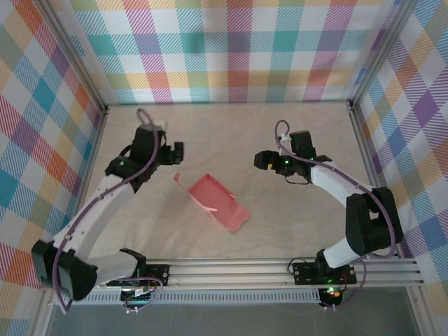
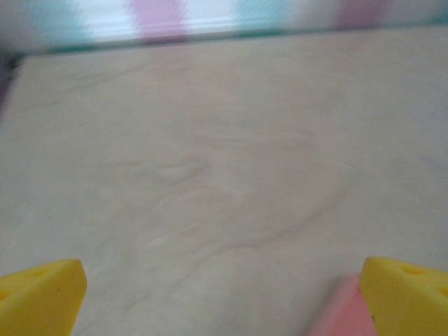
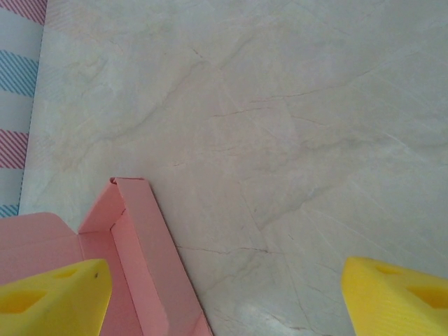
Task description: Fold the paper box
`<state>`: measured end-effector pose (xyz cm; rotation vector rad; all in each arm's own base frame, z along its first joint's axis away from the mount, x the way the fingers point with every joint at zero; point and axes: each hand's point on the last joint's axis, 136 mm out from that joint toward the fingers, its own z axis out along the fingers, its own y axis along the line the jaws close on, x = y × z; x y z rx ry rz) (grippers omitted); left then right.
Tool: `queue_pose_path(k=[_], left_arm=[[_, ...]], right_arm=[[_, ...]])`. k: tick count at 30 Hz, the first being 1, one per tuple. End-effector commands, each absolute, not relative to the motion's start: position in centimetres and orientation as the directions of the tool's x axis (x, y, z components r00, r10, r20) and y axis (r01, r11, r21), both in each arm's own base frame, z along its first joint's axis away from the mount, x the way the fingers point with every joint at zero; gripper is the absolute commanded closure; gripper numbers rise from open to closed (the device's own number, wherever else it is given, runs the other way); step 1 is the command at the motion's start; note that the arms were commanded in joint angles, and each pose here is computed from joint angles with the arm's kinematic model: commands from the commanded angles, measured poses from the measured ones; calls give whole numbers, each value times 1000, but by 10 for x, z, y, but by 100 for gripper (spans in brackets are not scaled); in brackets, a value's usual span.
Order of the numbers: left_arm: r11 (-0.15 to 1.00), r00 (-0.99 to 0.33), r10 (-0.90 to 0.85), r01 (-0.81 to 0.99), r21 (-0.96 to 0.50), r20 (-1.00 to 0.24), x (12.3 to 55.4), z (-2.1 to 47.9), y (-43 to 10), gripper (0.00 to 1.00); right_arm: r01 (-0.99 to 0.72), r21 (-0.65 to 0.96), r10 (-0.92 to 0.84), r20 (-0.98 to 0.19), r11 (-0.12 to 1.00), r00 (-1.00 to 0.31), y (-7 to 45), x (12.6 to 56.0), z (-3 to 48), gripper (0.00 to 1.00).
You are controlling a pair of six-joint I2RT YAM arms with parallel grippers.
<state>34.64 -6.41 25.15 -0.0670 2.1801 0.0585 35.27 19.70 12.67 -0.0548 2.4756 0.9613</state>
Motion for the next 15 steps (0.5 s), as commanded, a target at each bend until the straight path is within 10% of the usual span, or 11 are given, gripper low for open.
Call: queue_pose_path(k=[1, 6, 15], left_arm=[[875, -398, -360, -457, -158, -844, 323, 246, 3, 0], [670, -358, -626, -701, -243, -692, 274, 180, 28, 4], [623, -522, -774, -731, -280, -360, 237, 80, -43, 21]], right_arm=[[-290, 632, 100, -506, 718, -857, 212, 360, 142, 15], [-304, 635, 89, -510, 710, -856, 222, 363, 143, 14], [-307, 640, 79, -500, 704, -862, 232, 367, 137, 14]])
